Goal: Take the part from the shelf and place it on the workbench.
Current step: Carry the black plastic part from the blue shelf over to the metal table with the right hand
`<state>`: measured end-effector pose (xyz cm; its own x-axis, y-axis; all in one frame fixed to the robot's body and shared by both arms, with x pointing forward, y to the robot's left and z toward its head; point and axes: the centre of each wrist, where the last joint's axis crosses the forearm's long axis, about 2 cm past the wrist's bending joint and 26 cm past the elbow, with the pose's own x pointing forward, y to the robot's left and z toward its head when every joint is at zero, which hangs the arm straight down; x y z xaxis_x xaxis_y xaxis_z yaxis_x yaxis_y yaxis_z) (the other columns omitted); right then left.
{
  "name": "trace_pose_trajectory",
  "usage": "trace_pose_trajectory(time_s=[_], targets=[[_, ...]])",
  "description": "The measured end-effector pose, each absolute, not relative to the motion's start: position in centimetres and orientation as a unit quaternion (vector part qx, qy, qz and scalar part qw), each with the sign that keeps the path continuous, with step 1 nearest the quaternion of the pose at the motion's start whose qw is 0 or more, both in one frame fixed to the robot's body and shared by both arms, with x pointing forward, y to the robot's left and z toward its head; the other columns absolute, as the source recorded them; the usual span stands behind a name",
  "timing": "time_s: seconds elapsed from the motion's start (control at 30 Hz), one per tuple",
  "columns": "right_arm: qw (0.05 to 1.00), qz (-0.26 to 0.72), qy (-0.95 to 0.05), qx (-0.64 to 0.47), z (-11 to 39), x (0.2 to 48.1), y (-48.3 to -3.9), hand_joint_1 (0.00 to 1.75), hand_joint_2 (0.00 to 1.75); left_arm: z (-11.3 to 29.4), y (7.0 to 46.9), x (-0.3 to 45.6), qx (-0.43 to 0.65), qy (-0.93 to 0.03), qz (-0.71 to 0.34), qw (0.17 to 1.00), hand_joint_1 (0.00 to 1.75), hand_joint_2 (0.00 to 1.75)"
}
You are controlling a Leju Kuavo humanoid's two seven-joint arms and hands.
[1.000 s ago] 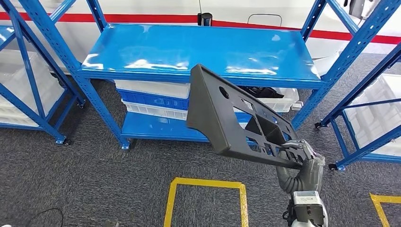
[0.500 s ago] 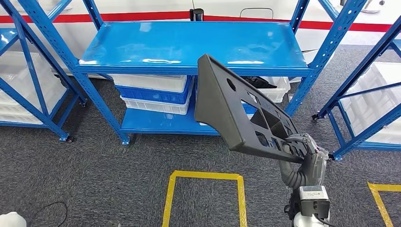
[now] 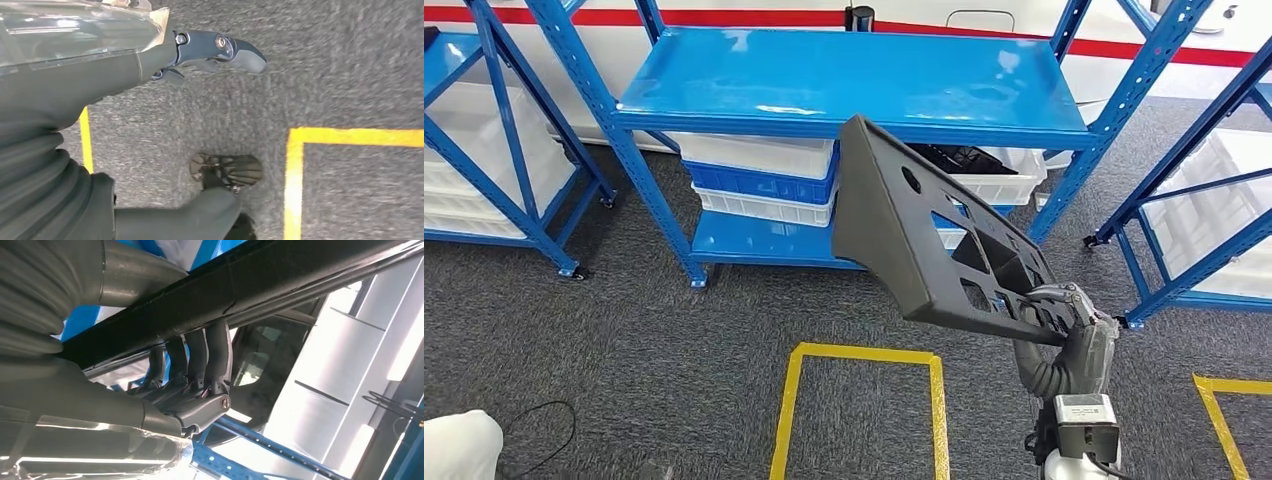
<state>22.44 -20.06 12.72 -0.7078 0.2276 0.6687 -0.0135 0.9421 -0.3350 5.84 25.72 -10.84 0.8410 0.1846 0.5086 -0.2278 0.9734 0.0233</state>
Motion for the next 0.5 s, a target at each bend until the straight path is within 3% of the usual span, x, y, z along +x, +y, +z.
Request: trace_pose_trajectory(time_s=[0.5], targets=[[0.379, 0.157, -0.91, -0.061, 12.67, 22.33, -20.1, 1.75, 1.75, -10.83, 25.76, 5.93, 0.042, -0.26, 0.106, 0.959, 0.0, 1.75]])
